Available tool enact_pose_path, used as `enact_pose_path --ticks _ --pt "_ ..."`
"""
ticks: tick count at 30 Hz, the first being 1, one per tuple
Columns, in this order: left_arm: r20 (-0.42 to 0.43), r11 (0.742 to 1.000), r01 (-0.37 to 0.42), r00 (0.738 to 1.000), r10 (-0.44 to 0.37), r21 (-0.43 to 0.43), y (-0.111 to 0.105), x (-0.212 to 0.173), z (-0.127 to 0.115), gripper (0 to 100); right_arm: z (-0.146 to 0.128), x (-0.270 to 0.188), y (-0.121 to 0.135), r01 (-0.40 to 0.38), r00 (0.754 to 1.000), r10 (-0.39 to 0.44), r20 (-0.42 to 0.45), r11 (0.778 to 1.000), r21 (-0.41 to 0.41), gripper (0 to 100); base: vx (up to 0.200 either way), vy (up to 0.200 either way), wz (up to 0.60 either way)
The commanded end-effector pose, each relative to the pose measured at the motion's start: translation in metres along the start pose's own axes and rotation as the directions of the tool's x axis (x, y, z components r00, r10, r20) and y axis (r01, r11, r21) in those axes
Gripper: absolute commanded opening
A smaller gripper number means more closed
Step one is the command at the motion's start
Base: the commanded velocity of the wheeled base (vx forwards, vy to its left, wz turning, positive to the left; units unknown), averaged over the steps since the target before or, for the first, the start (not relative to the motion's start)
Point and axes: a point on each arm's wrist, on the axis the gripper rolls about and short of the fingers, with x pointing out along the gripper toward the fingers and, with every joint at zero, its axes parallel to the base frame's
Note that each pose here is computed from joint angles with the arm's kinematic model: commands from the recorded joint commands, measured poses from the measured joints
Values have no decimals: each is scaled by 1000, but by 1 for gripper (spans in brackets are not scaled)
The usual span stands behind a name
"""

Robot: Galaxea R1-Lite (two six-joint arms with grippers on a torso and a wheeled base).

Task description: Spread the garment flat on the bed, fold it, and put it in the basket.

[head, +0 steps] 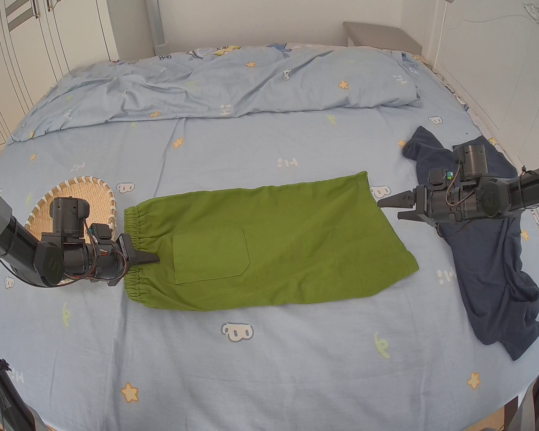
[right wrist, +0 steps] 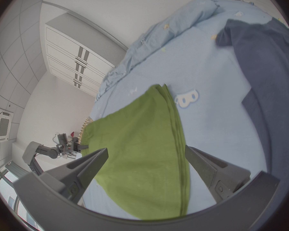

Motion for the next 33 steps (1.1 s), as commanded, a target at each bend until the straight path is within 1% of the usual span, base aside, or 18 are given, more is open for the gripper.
enact_pose_path --ticks 1,8,16,25,28,33 --pt "29 1000 20 999 -21 22 -12 -11 3 0 -13 33 -34 29 997 -27 -69 999 30 100 0 0 0" --pt "25 1000 19 1000 -19 20 -11 -10 2 0 -16 36 -39 35 996 -32 -83 999 39 100 0 0 0" --pt "24 1000 18 1000 -19 21 -11 -10 2 0 -15 33 -43 46 996 -43 -73 998 38 100 0 0 0" --pt "23 1000 19 1000 -19 22 -11 -10 1 0 -33 53 -27 12 990 -7 -144 999 33 100 0 0 0" --pt "20 1000 19 1000 -20 21 -11 -10 1 0 -36 57 -22 3 988 2 -156 1000 28 100 0 0 0" --pt "20 1000 19 1000 -20 21 -11 -10 1 0 -38 59 -21 -1 986 6 -164 1000 31 100 0 0 0"
